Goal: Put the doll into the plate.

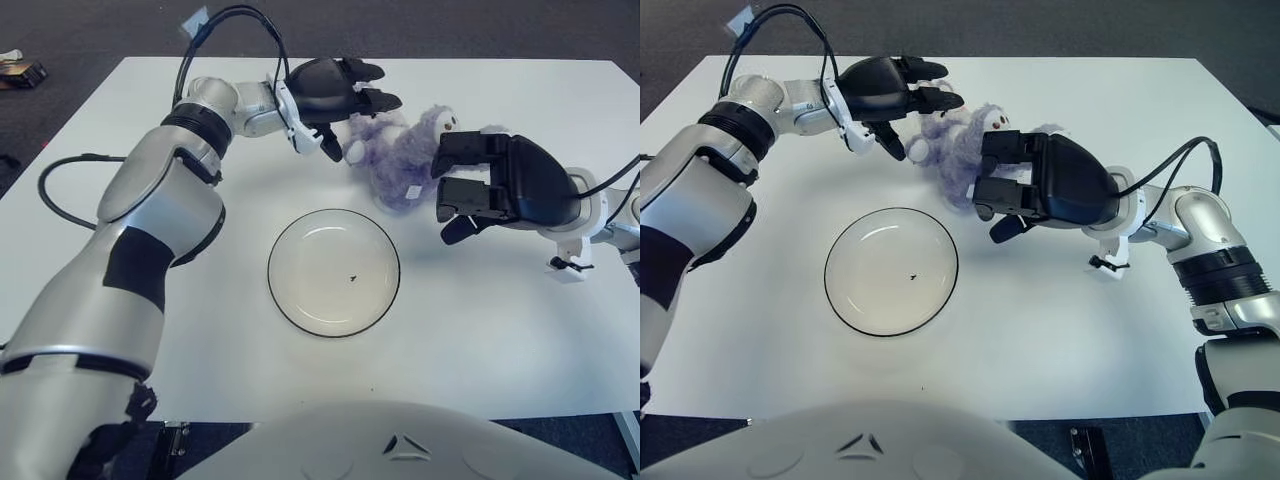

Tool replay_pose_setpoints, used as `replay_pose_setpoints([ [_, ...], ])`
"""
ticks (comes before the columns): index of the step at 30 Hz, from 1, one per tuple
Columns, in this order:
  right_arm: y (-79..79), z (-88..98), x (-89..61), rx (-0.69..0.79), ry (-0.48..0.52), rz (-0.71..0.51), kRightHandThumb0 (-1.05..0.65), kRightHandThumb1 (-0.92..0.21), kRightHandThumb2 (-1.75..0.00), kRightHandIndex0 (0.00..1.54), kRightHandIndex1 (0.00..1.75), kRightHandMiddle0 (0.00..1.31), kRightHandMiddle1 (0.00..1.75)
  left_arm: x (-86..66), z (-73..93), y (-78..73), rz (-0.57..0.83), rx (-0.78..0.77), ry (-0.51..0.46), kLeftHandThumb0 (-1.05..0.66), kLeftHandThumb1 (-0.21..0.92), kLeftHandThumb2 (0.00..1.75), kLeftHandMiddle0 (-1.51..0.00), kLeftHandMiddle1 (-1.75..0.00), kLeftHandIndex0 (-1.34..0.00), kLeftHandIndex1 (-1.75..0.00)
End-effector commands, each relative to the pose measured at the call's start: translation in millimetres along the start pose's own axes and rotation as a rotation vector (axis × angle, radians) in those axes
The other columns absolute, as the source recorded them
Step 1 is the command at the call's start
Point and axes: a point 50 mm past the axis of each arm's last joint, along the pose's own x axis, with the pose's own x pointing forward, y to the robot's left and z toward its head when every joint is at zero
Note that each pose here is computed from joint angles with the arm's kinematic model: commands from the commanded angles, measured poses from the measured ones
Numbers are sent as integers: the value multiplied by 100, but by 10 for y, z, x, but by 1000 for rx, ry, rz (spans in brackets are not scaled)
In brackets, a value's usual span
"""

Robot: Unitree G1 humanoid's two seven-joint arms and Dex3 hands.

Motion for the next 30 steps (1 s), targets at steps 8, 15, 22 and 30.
replay_pose_setpoints([
  [8, -228, 55, 106, 37, -4, -17, -1, -34, -117, 68, 138, 51, 174, 123, 107, 68, -84, -191, -58, -59, 87, 0, -47, 0, -41, 0],
  [15, -222, 76, 103, 48, 15, 12, -1, -33, -118, 70, 136, 52, 175, 166, 144, 43, -107, -219, -68, -60, 86, 0, -47, 0, -41, 0],
  [22, -212, 154, 107, 51, 19, 71, -1, -38, -109, 69, 129, 51, 175, 272, 206, 11, -133, -208, -65, -59, 86, 0, -48, 0, -42, 0],
  [30, -299, 179, 171, 91, 9, 189, -1, -40, -107, 68, 128, 50, 175, 411, 266, -134, -151, -206, -23, -59, 86, 0, -48, 0, -41, 0],
])
